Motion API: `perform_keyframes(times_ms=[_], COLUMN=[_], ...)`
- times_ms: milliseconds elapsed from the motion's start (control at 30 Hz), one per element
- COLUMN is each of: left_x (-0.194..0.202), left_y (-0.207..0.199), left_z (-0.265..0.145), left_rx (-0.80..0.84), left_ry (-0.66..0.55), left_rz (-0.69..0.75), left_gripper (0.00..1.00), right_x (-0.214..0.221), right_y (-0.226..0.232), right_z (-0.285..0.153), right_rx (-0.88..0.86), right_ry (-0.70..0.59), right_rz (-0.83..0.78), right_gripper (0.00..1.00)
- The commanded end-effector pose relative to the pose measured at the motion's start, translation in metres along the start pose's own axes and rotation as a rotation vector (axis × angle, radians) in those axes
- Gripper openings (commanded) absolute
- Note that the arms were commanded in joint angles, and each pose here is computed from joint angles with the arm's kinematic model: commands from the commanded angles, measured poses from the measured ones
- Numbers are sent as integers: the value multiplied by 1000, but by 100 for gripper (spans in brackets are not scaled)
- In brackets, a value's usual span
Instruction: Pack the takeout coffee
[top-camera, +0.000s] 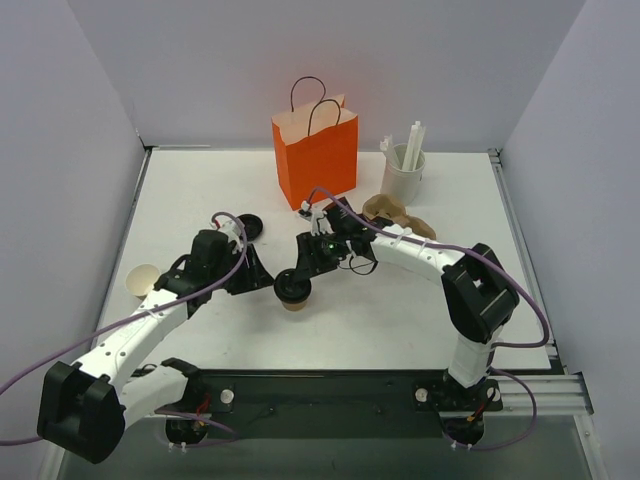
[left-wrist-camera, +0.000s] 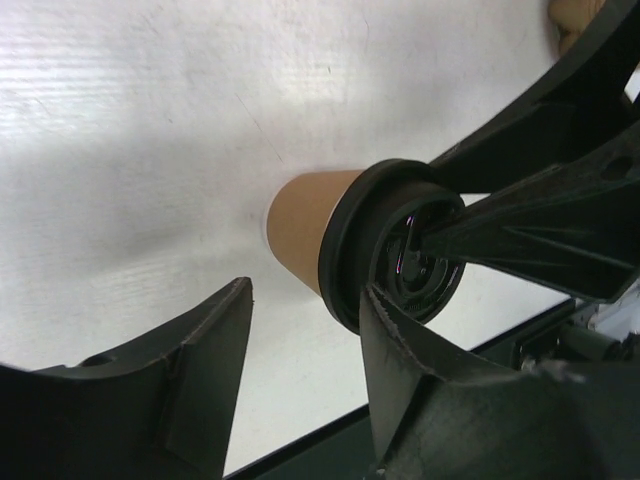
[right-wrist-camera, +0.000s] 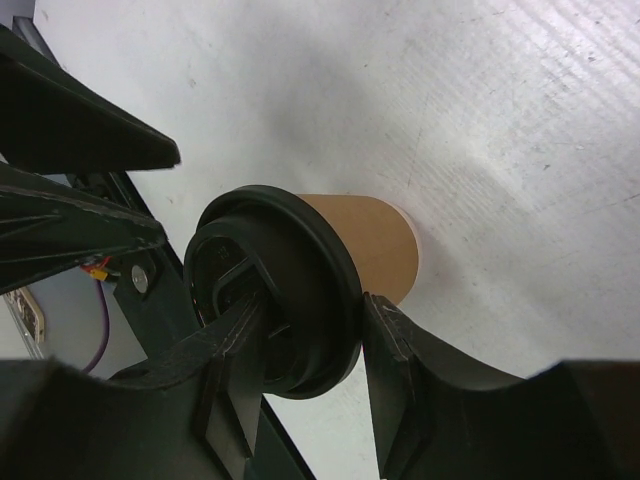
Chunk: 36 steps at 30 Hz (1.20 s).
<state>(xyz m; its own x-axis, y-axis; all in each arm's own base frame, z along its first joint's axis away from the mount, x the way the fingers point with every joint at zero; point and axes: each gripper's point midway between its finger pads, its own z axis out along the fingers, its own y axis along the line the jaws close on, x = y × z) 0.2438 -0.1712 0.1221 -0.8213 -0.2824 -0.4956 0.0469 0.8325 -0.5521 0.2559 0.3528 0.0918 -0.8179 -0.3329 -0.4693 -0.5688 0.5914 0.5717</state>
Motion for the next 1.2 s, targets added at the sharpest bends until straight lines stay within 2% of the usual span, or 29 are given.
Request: perform_keyframes(times_ms=[0,167,433,900,1167], left_x=[0,5,12,29,17], left_y=[-25,-21,7,31,-4], left_z=[-3,4,12,18,2], left_rx=[169,165,35,-46,116], left_ry=[-10,4,13,25,-16], left_rz=[55,44,10,-37,-63], left_gripper=[54,52,50,46,49], right_x=[69,68,71,71,74], right_y=[-24,-23,-25,-25,-27], right_z=[6,6,6,8,7], right_rx=[85,90,99,95,92], right_ry=[244,240,243,238,245], right_rz=[44,43,49,50,57], right_gripper=[39,39,39,39,39])
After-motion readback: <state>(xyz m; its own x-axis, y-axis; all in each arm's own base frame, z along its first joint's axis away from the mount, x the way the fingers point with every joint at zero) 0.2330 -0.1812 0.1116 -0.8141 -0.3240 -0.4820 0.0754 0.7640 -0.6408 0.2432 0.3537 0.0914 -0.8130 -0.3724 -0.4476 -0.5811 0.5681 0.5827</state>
